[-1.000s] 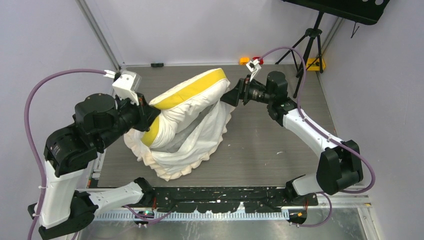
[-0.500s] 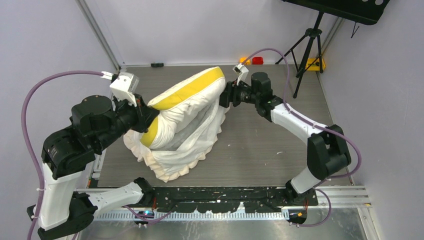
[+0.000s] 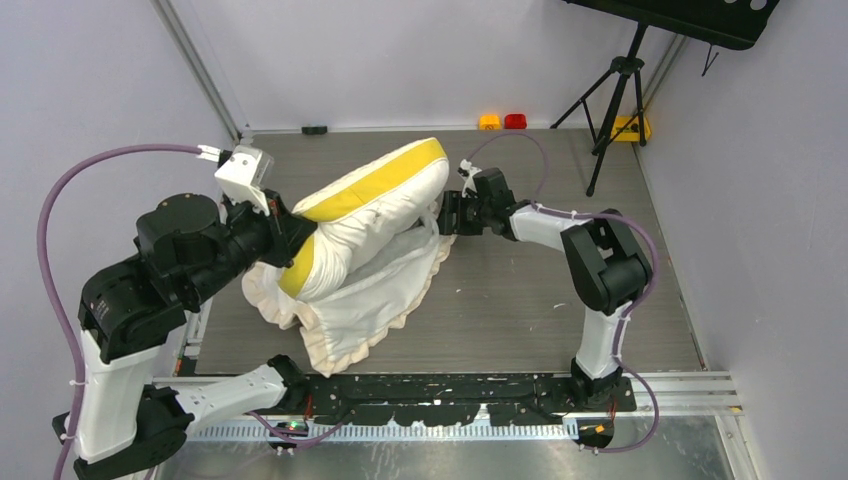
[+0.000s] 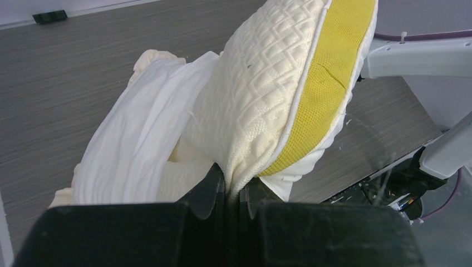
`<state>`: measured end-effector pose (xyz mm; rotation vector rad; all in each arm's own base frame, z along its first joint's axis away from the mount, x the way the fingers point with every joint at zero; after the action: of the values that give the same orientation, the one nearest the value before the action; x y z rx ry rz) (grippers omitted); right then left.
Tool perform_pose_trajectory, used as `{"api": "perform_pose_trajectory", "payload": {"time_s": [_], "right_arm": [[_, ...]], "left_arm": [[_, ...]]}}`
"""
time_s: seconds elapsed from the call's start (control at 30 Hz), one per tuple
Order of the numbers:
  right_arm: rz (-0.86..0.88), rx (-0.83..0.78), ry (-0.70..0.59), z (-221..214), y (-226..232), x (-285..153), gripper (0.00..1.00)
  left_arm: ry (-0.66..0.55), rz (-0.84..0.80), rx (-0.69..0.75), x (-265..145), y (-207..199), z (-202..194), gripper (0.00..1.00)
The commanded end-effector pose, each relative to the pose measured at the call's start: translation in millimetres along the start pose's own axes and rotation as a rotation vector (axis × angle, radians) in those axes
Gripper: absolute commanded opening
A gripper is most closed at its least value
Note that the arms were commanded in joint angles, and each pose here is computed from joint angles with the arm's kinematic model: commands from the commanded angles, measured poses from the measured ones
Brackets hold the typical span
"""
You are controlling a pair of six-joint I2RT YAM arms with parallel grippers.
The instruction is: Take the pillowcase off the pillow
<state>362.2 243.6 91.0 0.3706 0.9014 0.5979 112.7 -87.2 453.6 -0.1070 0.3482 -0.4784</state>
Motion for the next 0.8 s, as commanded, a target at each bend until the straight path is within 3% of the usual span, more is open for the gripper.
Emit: {"api": "perform_pose_trajectory", "payload": {"time_s": [0.0, 0.23, 0.43, 0.6, 0.77], "right_arm": [[-0.105, -0.067, -0.174, 50.9, 16.7, -49.9, 0.7], [-0.211, 0.019, -0.347, 83.8, 29.3, -149.9, 0.89], [-0.222, 0.108, -0.445, 82.2, 51.1, -212.3, 0.91], [-0.199, 0.159, -0.498, 69.7, 60.4, -240.1, 0.91], [-0.287, 0.189, -0.582, 62.1, 54.9, -269.0, 0.92]], "left_arm": [[-0.212, -0.039, -0.073, -3.1, -8.3, 40.6, 0.0], [-0.178, -0.031, -0.071, 15.5, -11.5, 32.6, 0.0], [-0.116, -0.036, -0.062, 51.0, -21.3, 23.3, 0.0], [-0.048, -0.048, -0.056, 98.3, -36.6, 17.7, 0.0], [0.026, -0.074, -0.085, 139.6, -54.4, 15.0, 0.0]]}}
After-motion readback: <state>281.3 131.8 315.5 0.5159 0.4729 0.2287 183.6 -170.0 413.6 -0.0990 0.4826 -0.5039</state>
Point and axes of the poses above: each gripper's point midway between its finger pads, its own x axis out along the fingers, its own y axis along the line the jaws close on, z = x × y, the point moved 6 cm from there along -x, back along the fingers, and after that the axes turned 1 degree about x, right-handed, at the moved point
